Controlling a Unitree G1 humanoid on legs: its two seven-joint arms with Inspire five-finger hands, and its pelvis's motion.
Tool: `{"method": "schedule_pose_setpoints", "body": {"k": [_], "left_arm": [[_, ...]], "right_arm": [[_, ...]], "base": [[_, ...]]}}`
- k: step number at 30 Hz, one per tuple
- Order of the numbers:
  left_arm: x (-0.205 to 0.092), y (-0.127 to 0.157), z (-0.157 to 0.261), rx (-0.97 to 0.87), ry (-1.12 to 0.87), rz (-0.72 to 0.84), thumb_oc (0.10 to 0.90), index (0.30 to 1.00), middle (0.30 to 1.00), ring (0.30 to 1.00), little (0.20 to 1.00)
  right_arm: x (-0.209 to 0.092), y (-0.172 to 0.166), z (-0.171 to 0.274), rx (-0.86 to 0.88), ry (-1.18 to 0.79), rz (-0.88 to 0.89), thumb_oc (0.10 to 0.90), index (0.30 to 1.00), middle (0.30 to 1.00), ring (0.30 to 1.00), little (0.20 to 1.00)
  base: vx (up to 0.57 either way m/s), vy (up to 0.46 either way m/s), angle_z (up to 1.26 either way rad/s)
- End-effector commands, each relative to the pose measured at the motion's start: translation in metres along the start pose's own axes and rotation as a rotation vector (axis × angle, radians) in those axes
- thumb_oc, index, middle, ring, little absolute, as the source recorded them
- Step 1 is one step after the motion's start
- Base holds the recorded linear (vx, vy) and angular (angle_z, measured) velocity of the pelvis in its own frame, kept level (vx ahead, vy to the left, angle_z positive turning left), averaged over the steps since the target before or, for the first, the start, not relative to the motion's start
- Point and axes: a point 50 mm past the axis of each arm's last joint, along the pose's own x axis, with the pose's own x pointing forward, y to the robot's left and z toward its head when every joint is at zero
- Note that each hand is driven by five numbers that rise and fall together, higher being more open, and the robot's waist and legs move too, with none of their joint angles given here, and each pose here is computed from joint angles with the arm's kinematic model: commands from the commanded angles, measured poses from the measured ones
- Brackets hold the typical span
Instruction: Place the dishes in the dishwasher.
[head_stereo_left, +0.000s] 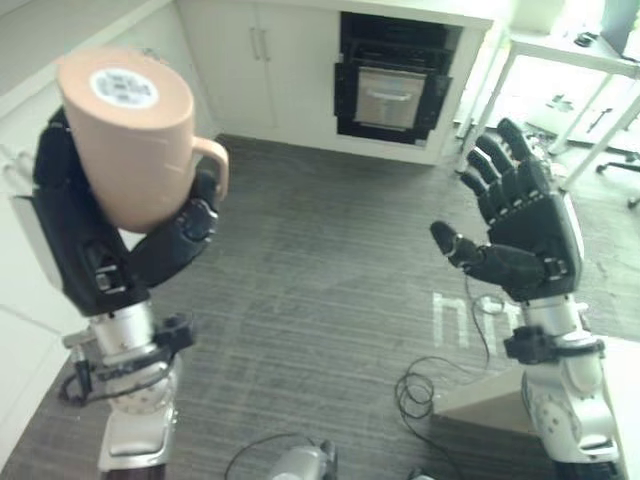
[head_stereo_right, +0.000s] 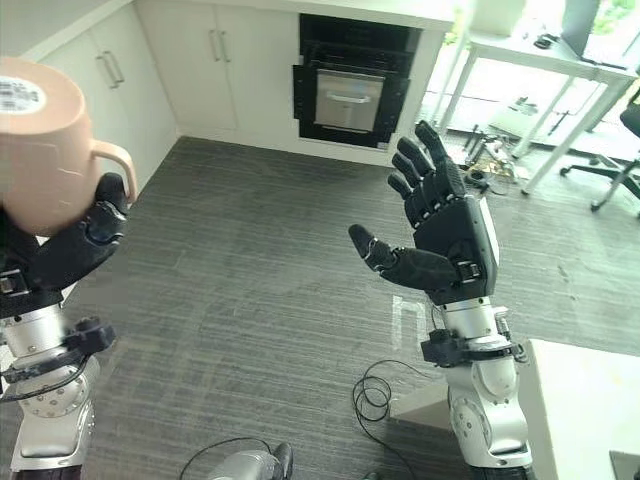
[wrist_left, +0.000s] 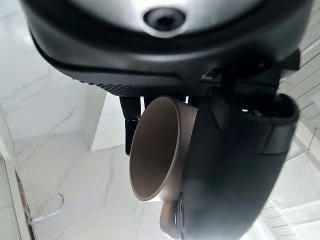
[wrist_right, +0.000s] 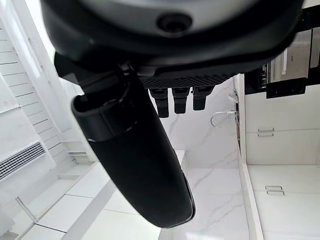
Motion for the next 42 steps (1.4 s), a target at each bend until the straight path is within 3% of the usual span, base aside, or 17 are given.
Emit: {"method": "schedule_pose_setpoints", "body": {"k": [1,2,3,18,26,34,42], "left_arm": [[0.017,0.016,0.030,0.015,-0.175,0.021,0.400,0.300,0.300,0.300,0.300],[0.015,0.020,0.029,0.022,-0.161,0.021,0.400,0.300,0.300,0.300,0.300],[0.006,-0.012,0.015,-0.296,-0.040,-0.020,0.400,0.300,0.300,0.300,0.300],[-0.019,0.013,0.007,-0.228,0.066,0.016,0.400,0.300,0.300,0.300,0.300],[-0.003,0.007,0.010,-0.221,0.006,-0.025,0.400,0.300,0.300,0.300,0.300],[0.003,-0.005,0.009,-0.220,0.016,-0.099,0.400,0.300,0.300,0.300,0.300],[0.005,-0.003,0.008,-0.152,0.007,-0.114,0.400,0.300,0.300,0.300,0.300]], "right_arm": [[0.009,0.004,0.032,-0.013,-0.173,0.062,0.800,0.900,0.900,0.900,0.900],[0.010,0.006,0.031,-0.015,-0.165,0.072,0.800,0.900,0.900,0.900,0.900],[-0.020,-0.007,0.011,-0.157,0.028,0.011,0.800,0.900,0.900,0.900,0.900],[-0.026,-0.008,0.015,-0.129,0.033,0.064,0.800,0.900,0.900,0.900,0.900],[-0.023,-0.013,0.020,-0.104,-0.004,0.030,0.800,0.900,0.900,0.900,0.900],[-0.020,0.001,0.004,-0.085,0.003,-0.001,0.800,0.900,0.900,0.900,0.900],[-0.027,-0.014,0.014,-0.066,0.000,0.009,0.800,0.900,0.900,0.900,0.900]], "base": [[0.02,-0.061,0.20],[0.02,-0.038,0.18],[0.01,-0.040,0.10],[0.19,0.017,-0.04],[0.30,0.224,-0.51],[0.32,0.228,0.41],[0.43,-0.172,0.31]]}}
